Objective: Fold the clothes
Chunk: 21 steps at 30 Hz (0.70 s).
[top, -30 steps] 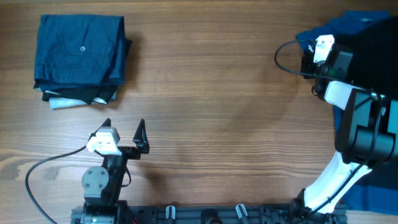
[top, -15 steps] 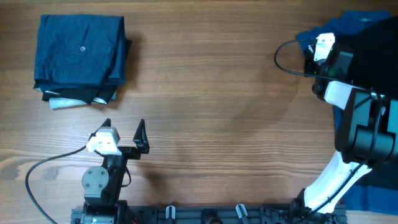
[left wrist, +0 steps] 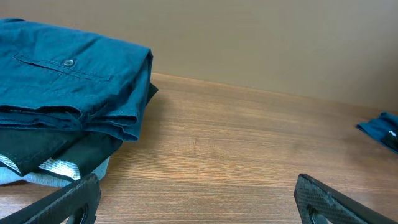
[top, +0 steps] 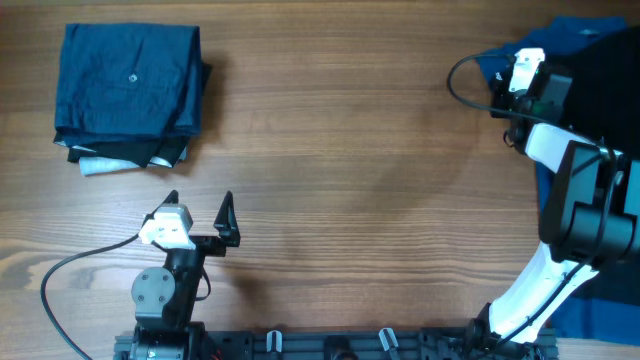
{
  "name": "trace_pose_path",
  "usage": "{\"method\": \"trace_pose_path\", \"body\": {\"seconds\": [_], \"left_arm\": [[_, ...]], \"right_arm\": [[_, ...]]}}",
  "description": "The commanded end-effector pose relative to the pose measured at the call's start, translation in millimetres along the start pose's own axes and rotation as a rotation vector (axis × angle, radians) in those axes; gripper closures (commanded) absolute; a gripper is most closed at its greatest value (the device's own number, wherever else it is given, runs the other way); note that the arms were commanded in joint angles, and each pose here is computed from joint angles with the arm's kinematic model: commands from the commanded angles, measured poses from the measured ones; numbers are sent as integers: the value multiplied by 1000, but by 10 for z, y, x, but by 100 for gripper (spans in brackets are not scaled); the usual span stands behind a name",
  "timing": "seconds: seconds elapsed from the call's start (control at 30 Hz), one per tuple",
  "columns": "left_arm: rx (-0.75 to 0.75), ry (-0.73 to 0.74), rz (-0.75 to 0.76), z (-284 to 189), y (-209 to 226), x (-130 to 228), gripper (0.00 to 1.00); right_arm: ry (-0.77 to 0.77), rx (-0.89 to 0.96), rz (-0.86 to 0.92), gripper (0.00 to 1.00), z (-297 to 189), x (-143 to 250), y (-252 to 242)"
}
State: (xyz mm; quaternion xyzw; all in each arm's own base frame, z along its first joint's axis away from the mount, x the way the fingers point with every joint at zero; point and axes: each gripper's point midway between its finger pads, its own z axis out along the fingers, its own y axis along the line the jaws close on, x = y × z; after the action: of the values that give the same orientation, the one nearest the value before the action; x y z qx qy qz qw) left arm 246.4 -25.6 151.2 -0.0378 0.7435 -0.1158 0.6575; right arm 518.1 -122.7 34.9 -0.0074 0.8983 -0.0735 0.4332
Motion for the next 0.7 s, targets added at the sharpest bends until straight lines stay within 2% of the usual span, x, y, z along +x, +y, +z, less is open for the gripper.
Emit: {"method": "trace_pose_path", "body": {"seconds": [0.0, 0.1, 0.13, 0.2, 0.23, 0.37, 0.53, 0.67], "left_arm": [[-7, -3, 20, 0, 13, 15, 0], [-7, -3, 20, 0, 13, 15, 0], [-7, -3, 20, 0, 13, 16, 0], [-7, -3, 20, 0, 13, 15, 0], [-7, -3, 20, 0, 13, 16, 0], [-7, -3, 20, 0, 13, 15, 0], [-7, -3, 20, 0, 13, 16, 0], [-7, -3, 20, 0, 13, 16, 0]], "right_arm": [[-4, -25, 31, 46, 48, -11, 17], [5, -27, 31, 46, 109, 63, 30], [14, -28, 32, 49, 151, 122, 36], [23, -29, 36, 62, 219, 209, 49], [24, -30, 35, 66, 236, 228, 52], [-4, -20, 30, 96, 247, 167, 30], [-55, -8, 26, 96, 111, -79, -18], [-147, 13, 18, 96, -320, -610, -111]]}}
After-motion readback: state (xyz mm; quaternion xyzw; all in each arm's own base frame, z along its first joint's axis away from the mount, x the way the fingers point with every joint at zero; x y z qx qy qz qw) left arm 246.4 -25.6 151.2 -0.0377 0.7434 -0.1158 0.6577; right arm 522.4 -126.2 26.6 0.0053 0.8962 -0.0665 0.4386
